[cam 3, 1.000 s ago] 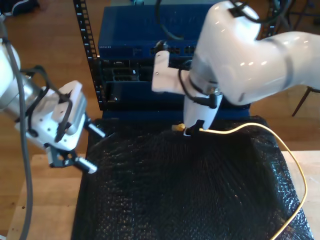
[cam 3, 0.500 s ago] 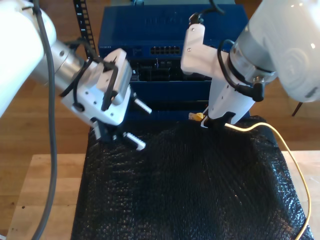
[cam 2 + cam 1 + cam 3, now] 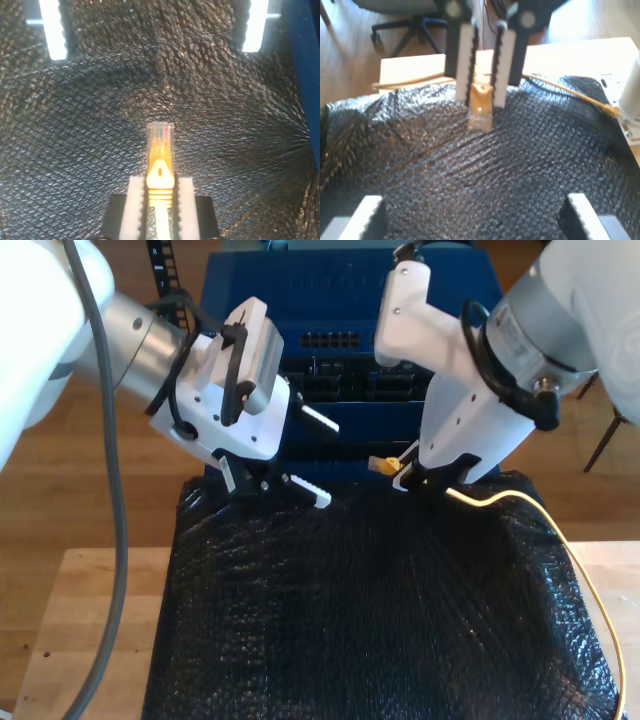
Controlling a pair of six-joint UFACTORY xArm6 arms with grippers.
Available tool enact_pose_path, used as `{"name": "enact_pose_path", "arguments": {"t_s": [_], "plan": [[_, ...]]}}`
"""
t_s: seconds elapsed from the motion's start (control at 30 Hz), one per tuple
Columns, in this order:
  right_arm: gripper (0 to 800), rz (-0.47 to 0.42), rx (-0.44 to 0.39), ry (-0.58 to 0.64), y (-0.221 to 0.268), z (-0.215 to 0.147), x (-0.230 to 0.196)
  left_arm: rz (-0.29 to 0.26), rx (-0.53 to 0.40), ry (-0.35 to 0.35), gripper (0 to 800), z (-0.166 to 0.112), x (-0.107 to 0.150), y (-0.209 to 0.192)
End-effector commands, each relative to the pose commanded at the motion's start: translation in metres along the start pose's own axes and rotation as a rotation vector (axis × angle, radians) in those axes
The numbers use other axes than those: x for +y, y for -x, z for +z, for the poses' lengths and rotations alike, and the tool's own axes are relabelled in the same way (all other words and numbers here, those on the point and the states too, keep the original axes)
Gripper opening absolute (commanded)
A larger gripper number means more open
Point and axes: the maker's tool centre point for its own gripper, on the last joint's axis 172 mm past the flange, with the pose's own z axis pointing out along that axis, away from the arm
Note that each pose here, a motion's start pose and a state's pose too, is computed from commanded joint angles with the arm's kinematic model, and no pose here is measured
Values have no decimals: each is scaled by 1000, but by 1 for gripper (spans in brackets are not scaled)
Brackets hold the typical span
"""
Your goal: Grab the cable and plug it in
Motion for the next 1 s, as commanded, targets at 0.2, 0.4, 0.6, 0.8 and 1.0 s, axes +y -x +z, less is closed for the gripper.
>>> {"name": "enact_pose_path", "arguments": {"t_s": [0.2, 0.4, 0.6, 0.8, 1.0], "plan": [[4, 4, 27, -7, -7, -5, -3, -13, 48, -2, 799, 2, -3, -9], [4, 9, 42, -15, -10, -5, -5, -12, 67, 12, 799, 3, 0, -14], [4, 4, 49, -16, -11, -6, -4, -9, 100, 47, 797, 5, 10, -23], [3, 7, 60, -21, -14, -6, -5, -13, 107, 65, 793, 7, 15, -23], [4, 20, 70, -13, -14, -11, 0, -1, 112, 81, 787, 8, 20, -25]]}}
